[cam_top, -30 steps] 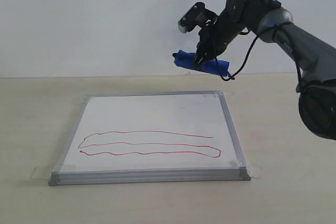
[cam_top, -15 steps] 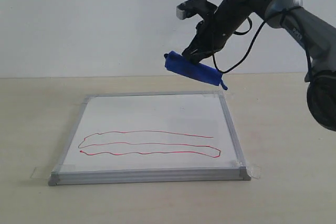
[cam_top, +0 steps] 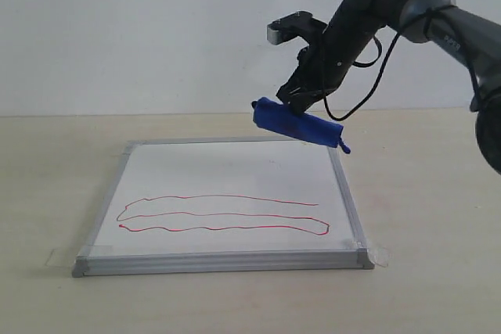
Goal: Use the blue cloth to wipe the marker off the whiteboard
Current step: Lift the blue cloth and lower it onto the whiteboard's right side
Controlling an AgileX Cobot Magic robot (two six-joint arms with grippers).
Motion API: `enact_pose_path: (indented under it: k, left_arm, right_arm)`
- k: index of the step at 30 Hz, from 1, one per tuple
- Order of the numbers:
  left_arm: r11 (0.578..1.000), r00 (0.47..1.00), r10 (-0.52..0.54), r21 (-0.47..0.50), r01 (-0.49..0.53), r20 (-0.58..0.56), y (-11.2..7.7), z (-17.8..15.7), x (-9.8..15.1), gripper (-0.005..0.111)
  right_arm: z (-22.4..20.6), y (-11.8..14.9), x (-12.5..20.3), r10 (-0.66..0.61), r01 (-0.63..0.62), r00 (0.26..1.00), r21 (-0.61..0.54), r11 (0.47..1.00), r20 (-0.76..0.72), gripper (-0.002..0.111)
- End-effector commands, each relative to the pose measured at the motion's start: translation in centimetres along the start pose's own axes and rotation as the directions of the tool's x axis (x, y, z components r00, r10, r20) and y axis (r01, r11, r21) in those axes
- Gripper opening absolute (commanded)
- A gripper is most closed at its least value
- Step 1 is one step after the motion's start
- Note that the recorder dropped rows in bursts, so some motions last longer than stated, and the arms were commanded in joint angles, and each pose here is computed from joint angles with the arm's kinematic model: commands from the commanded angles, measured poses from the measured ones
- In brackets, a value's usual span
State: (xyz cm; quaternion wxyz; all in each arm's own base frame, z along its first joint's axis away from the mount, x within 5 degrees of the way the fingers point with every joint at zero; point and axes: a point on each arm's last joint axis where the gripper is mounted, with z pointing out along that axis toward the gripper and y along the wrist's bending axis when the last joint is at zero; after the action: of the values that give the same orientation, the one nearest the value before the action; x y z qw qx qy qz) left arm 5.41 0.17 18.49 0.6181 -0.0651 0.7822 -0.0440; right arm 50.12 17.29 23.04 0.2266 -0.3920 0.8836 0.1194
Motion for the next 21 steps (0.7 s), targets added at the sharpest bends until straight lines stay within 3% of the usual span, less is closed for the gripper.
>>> enact_pose_path:
  k: [1, 3, 14, 18, 21]
  left_arm:
    - [1.0, 1.0, -0.009, 0.004, 0.009, 0.008, 0.0, 0.0, 0.0, 0.004]
    - [1.0, 1.0, -0.009, 0.004, 0.009, 0.008, 0.0, 0.0, 0.0, 0.004]
    - [1.0, 1.0, -0.009, 0.004, 0.009, 0.008, 0.0, 0.0, 0.0, 0.004]
    - [1.0, 1.0, -0.009, 0.004, 0.009, 0.008, 0.0, 0.0, 0.0, 0.004]
    - [1.0, 1.0, -0.009, 0.004, 0.009, 0.008, 0.0, 0.0, 0.0, 0.004]
  right_arm:
    - [-2.8, 0.9, 0.4, -0.018, 0.018, 1.0, -0.005, 1.0, -0.012, -0.001]
    - [-2.6, 1.4, 1.5, -0.009, 0.008, 0.999, -0.023, 1.0, -0.049, -0.001]
    - [-2.9, 4.2, 6.7, 0.08, -0.085, 0.995, 0.076, 0.994, 0.058, -0.001]
    - [-2.1, 5.3, 7.5, 0.169, -0.175, 0.984, 0.105, 0.979, 0.065, -0.001]
    - [-0.7, 6.6, 7.2, 0.148, -0.152, 0.988, 0.102, 0.983, 0.051, -0.001]
